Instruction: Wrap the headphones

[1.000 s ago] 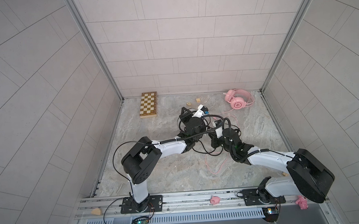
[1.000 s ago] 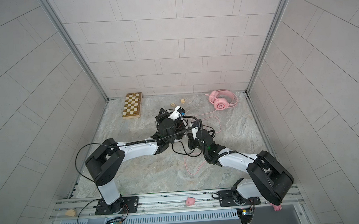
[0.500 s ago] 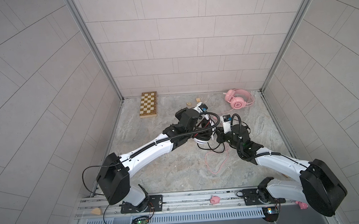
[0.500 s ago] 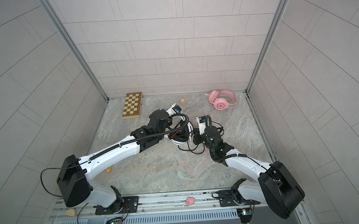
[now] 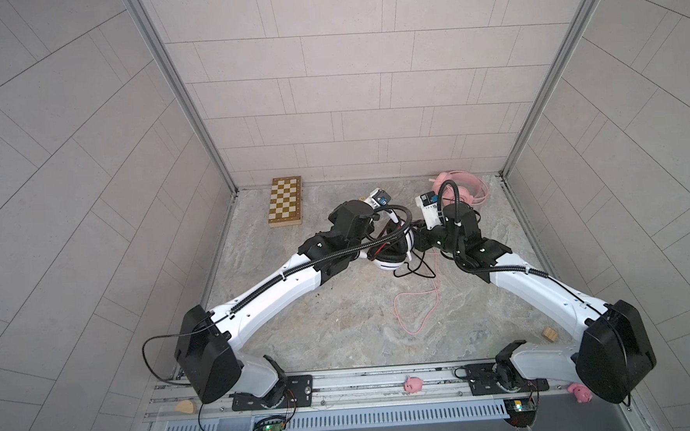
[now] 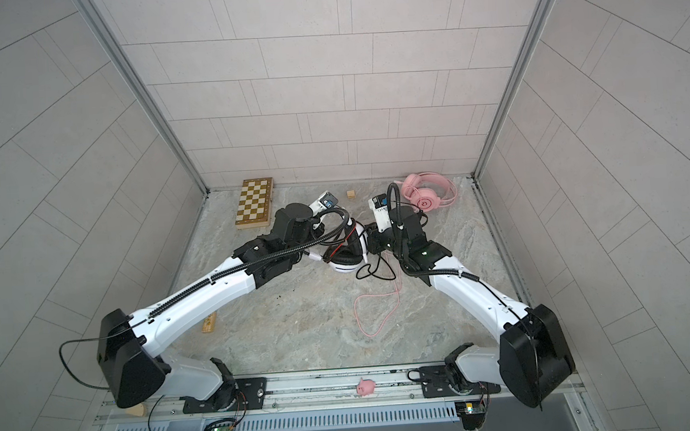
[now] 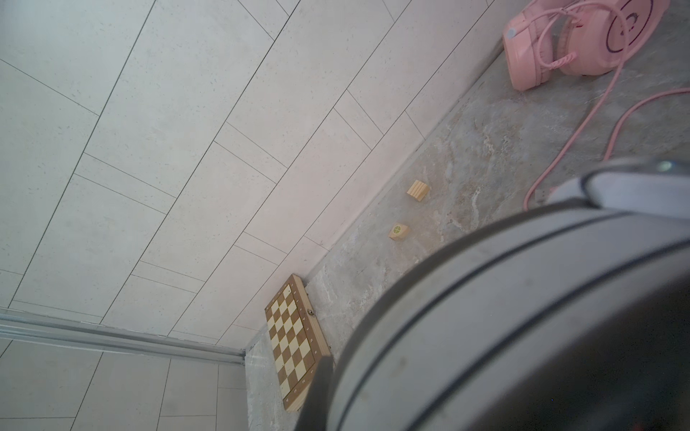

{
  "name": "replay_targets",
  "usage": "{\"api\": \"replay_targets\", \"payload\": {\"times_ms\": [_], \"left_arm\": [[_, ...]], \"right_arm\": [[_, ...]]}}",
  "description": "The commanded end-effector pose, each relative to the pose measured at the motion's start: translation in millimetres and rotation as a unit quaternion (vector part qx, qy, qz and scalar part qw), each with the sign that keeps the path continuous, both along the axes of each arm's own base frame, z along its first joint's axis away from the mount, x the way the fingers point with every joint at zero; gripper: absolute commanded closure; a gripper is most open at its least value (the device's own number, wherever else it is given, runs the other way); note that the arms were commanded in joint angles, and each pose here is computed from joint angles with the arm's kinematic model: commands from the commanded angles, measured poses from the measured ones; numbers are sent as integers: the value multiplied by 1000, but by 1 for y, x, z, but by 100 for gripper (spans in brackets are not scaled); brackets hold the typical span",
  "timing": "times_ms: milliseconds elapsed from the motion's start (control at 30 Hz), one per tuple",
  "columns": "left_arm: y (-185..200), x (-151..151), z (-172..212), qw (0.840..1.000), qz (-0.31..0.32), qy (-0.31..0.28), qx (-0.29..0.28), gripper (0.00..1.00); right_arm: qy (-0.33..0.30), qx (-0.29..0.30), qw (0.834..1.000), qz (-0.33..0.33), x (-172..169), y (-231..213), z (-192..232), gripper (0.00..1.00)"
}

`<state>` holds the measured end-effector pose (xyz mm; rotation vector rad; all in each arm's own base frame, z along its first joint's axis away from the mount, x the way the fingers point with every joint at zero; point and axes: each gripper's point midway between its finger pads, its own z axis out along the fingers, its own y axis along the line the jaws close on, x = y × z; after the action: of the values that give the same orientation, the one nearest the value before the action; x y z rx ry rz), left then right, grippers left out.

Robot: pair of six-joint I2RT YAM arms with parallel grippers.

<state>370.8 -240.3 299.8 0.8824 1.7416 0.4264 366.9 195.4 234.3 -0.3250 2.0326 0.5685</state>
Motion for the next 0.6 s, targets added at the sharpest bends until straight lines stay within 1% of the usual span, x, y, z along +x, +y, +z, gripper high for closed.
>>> {"api": "replay_targets", "payload": {"times_ms": [0,167,267,433,567], "left_arm": [[-14,-32,-30,991,-93,81,54,100],[-15,-35,-27,990,-101,88,44,100],[-17,-37,-24,989,-110,92,31,100],[-19,-42,-8,987,-127,92,-29,100],[-17,-42,6,981,-140,96,-88,100]], "right_arm": [[-58,12,998,-34,22,-18,46,91],[-67,0,997,-35,25,-21,56,89],[-66,-1,997,-38,28,-22,53,89],[-40,2,998,-39,37,-18,26,89],[-10,8,999,-43,42,-14,-5,90]]}}
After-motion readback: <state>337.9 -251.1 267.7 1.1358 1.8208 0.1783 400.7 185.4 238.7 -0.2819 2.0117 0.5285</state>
